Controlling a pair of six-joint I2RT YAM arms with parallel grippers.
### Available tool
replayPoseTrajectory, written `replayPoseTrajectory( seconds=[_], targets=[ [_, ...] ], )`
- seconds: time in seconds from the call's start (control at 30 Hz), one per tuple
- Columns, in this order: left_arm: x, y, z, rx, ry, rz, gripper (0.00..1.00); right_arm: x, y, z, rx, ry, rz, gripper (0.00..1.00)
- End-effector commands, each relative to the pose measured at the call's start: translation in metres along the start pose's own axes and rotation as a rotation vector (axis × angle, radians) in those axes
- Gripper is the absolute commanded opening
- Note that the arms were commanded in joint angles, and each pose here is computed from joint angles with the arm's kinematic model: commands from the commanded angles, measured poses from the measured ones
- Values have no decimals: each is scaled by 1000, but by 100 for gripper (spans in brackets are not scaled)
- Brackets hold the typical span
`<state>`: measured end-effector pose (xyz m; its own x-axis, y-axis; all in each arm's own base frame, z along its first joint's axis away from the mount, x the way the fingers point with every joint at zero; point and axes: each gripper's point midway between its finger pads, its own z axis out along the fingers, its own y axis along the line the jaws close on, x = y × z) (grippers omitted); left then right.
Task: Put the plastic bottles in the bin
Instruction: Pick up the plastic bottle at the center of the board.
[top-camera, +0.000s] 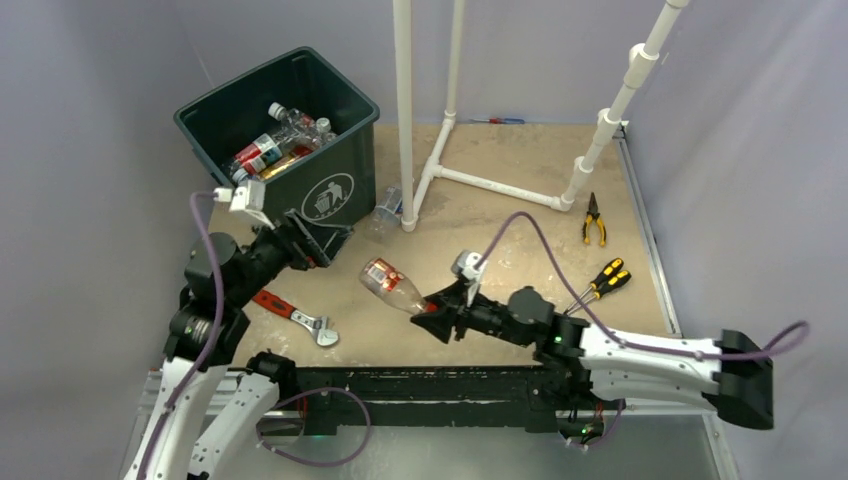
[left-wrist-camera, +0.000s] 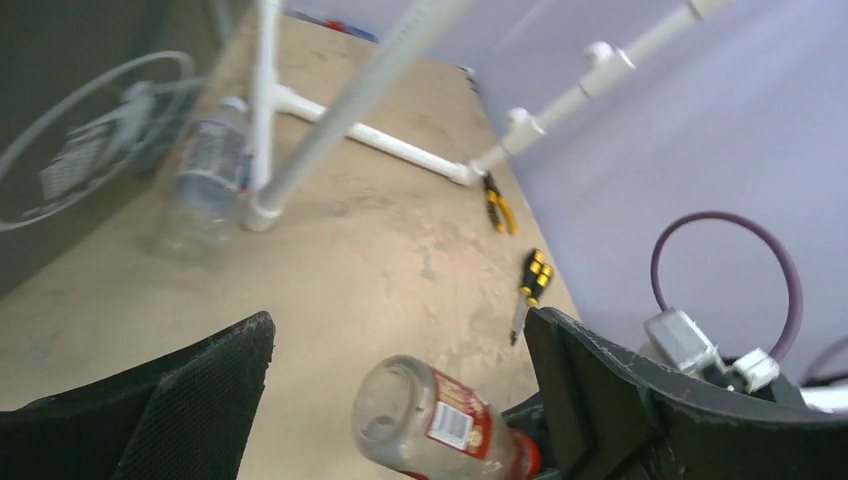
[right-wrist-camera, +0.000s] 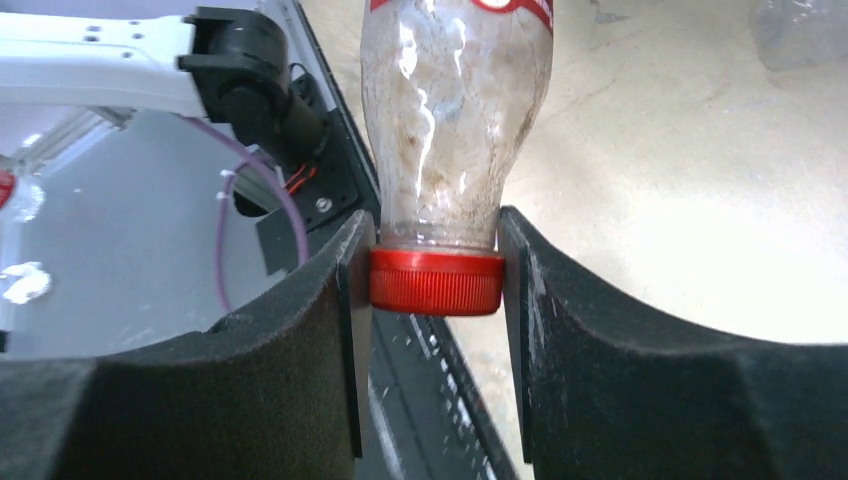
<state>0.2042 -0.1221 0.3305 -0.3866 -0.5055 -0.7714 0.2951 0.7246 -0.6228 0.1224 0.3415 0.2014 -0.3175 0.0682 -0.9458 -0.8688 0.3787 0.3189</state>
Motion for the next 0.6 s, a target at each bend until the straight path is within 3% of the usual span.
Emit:
replayPoseTrajectory(
  seconds=[0.0, 0.17, 0.43, 0.57],
  targets=[
    [-13, -74, 10, 435, -13, 60, 97, -22, 0, -40, 38, -35, 71, 0],
    [-18, -111, 18, 712, -10, 60, 97, -62, 23, -65, -29, -42, 33, 0],
    [-43, -152, 17, 822, 81, 272, 96, -90, 58, -86, -139, 154, -64, 0],
    [-15, -172, 18, 886, 224, 323, 96, -87, 60, -95, -143, 236, -84, 0]
  ],
)
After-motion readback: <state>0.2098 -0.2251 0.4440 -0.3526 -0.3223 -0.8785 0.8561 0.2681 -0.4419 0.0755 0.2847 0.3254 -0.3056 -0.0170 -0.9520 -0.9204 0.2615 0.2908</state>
